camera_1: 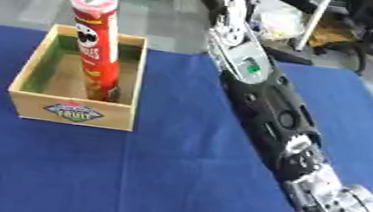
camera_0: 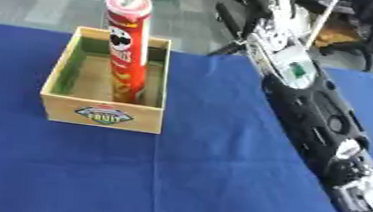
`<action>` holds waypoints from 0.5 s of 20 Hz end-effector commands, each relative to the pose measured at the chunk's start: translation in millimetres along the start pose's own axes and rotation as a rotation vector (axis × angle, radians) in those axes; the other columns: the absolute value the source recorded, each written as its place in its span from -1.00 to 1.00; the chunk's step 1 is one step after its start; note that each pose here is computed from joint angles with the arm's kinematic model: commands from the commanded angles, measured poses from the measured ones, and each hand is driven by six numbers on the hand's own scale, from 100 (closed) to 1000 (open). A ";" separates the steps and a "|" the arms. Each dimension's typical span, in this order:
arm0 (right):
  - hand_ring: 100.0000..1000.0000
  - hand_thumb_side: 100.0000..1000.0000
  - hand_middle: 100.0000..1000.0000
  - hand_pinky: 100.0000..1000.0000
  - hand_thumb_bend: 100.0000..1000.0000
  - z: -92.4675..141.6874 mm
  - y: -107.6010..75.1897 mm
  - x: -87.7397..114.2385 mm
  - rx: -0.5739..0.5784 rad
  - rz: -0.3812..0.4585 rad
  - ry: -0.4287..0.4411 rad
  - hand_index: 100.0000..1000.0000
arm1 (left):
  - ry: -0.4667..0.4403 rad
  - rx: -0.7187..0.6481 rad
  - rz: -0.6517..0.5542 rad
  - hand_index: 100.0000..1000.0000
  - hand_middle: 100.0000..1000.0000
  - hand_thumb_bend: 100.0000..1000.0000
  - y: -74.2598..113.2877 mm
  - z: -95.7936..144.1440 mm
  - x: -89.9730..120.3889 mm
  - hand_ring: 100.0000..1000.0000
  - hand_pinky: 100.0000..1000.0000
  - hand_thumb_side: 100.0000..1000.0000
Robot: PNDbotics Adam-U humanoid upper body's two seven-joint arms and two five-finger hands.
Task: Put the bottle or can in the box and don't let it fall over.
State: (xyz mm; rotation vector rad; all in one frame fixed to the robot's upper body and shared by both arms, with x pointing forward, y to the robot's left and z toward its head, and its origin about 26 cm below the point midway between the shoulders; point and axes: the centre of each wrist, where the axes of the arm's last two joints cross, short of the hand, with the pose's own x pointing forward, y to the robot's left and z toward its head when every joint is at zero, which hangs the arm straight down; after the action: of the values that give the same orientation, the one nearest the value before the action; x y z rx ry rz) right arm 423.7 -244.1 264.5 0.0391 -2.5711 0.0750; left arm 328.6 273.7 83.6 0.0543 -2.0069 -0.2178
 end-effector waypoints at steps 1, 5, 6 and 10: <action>0.73 -0.36 0.77 0.75 -0.46 6.5 -17.1 22.4 -0.002 0.038 -0.048 1.00 | -0.015 0.017 -0.039 0.88 0.58 -0.18 11.5 -1.3 4.8 0.54 0.73 0.45; 0.72 -0.32 0.77 0.72 -0.57 49.3 -28.1 14.9 0.034 0.155 0.039 1.00 | -0.011 0.029 -0.047 0.88 0.58 -0.18 14.2 0.2 4.1 0.54 0.73 0.45; 0.71 -0.32 0.77 0.71 -0.59 60.8 -29.5 11.6 0.044 0.187 0.068 1.00 | -0.010 0.029 -0.047 0.88 0.58 -0.18 14.0 0.5 3.6 0.54 0.73 0.45; 0.70 -0.30 0.76 0.69 -0.65 107.7 -29.4 -4.3 0.044 0.255 0.181 1.00 | -0.003 0.028 -0.046 0.88 0.58 -0.18 13.2 2.5 1.5 0.54 0.73 0.46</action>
State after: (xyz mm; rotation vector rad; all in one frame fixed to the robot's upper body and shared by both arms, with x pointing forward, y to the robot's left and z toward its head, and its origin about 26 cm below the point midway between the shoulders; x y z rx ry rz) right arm 372.2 -280.0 162.8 -0.2352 -2.3478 0.2011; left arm 325.9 280.5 79.1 0.0927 -1.9944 -0.2039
